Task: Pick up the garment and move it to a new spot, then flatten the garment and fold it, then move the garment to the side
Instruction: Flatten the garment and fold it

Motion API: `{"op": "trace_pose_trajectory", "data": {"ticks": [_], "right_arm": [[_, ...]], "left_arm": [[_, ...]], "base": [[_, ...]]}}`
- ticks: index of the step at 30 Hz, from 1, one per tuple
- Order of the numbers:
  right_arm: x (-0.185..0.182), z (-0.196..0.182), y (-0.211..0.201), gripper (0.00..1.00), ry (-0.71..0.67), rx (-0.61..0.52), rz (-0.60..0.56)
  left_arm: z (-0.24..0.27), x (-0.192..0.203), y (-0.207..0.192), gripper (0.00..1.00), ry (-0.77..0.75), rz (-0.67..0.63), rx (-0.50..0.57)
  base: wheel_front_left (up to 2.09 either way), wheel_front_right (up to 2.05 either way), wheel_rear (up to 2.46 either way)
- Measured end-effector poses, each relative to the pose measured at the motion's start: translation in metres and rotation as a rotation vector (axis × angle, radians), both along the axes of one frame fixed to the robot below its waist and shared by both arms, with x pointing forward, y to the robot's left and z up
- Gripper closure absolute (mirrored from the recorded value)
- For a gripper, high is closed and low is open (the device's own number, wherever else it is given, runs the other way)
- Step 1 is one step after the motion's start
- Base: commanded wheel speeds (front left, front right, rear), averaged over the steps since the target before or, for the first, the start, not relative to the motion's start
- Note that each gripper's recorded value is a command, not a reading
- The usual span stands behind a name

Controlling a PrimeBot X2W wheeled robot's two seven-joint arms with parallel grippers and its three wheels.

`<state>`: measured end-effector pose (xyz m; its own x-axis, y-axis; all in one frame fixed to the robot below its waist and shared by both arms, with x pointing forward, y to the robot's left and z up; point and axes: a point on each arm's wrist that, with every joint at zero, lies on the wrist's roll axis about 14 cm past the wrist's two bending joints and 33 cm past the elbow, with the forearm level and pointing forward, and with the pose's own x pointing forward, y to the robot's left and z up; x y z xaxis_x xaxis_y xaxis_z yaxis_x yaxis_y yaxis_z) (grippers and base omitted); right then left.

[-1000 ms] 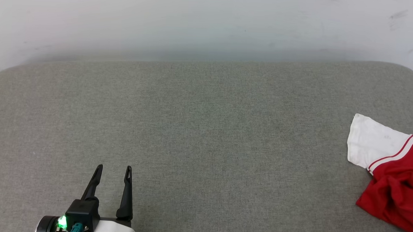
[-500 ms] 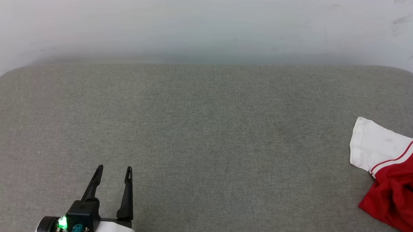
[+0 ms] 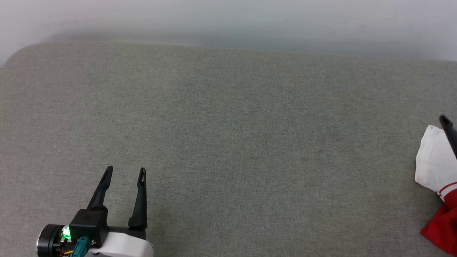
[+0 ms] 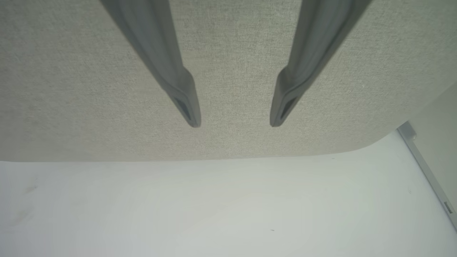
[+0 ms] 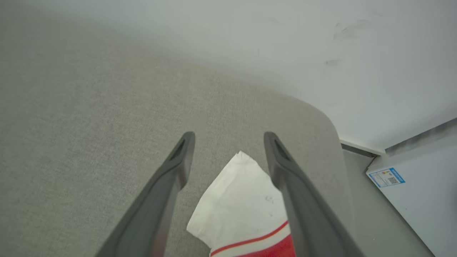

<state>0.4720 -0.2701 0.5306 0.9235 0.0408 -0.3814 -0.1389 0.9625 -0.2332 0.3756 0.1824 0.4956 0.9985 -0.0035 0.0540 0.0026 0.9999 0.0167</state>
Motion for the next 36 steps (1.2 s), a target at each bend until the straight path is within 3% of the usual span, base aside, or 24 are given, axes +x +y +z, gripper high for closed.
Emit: {"op": "trace_pose_trajectory", "data": {"ticks": [4, 10, 20, 25, 26, 27, 36], "right_arm": [[-0.011, -0.054, -0.002, 0.0, 0.293, 0.005, -0.015], [-0.019, -0.104, -0.014, 0.0, 0.537, -0.005, -0.064], [-0.021, -0.173, -0.021, 0.0, 0.738, -0.028, -0.123], [-0.023, -0.188, -0.022, 0.0, 0.769, -0.023, -0.139], [-0.022, -0.188, -0.023, 0.54, 0.758, -0.016, -0.143], [-0.022, -0.187, -0.023, 1.0, 0.743, -0.009, -0.145], [-0.002, -0.137, -0.038, 1.0, 0.452, 0.077, -0.18]], "left_arm": [[-0.004, 0.005, 0.005, 0.0, 0.011, 0.015, -0.004], [-0.011, 0.014, 0.009, 0.0, 0.029, 0.029, -0.007], [-0.029, 0.027, 0.021, 0.0, 0.073, 0.058, 0.006], [-0.031, 0.028, 0.025, 0.0, 0.08, 0.067, 0.009], [-0.031, 0.028, 0.025, 0.0, 0.079, 0.067, 0.008], [-0.03, 0.028, 0.026, 0.0, 0.077, 0.069, 0.009], [-0.017, 0.019, 0.021, 0.0, 0.043, 0.06, 0.004]], "base": [[0.0, 0.0, 0.0], [0.0, 0.0, 0.0], [0.0, 0.0, 0.0], [0.0, 0.0, 0.0], [0.0, 0.0, 0.0], [0.0, 0.0, 0.0], [0.0, 0.0, 0.0]]}}
